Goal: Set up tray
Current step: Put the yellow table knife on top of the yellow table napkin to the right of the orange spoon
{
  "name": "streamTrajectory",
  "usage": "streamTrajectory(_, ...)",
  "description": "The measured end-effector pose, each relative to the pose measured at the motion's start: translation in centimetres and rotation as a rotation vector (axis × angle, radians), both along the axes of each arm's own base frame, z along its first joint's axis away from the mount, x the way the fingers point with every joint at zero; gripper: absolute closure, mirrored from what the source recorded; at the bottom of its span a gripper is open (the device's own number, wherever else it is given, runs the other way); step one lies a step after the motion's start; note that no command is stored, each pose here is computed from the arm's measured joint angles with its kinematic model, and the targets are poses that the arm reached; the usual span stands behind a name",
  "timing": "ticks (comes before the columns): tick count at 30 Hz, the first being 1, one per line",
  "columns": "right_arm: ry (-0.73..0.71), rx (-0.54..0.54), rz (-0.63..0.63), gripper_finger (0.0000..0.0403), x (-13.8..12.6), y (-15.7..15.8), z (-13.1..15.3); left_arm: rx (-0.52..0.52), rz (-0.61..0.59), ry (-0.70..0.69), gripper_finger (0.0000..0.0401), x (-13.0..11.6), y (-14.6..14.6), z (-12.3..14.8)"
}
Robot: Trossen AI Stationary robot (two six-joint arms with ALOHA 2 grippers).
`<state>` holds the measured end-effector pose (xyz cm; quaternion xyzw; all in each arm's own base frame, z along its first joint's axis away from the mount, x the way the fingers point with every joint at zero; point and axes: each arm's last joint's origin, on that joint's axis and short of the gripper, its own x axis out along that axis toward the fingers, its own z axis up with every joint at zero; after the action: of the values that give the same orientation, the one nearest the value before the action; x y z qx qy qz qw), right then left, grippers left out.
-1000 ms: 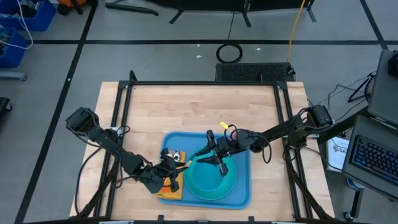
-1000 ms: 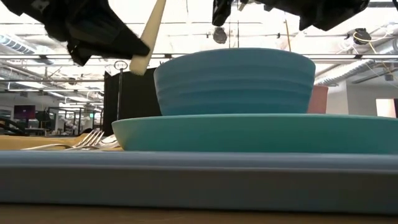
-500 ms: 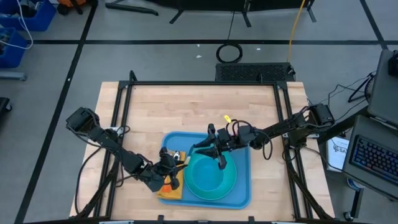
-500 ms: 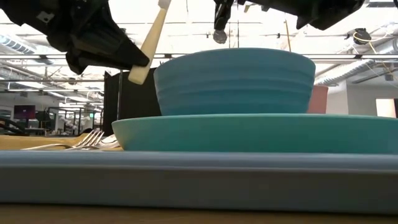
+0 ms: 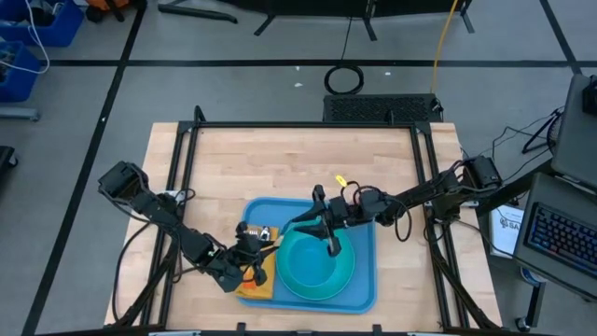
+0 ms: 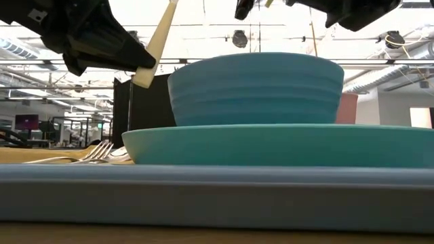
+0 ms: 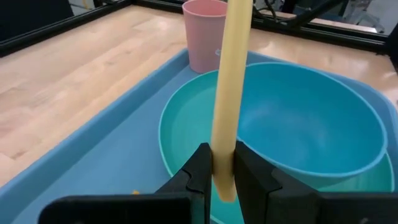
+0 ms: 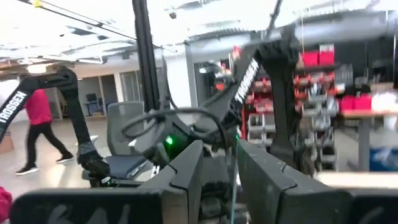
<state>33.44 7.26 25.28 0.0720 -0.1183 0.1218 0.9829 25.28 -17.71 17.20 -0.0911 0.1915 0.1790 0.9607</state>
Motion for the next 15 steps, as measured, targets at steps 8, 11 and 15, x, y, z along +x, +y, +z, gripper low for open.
streamTrajectory(8,-0.069,-0.061,-0.061,0.0312,-0.34,0.80,0.51,0.006,0.000,-0.002,0.0354,-0.09,-0.09,0.00)
streamTrajectory(11,-0.061,-0.045,-0.105,0.0312,-0.30,0.67,0.48,0.000,-0.009,0.003,0.0354,-0.08,-0.12,0.00)
streamTrajectory(15,-0.030,-0.012,-0.112,0.0312,-0.14,0.30,0.25,-0.005,-0.011,0.005,0.0354,-0.03,-0.07,-0.01)
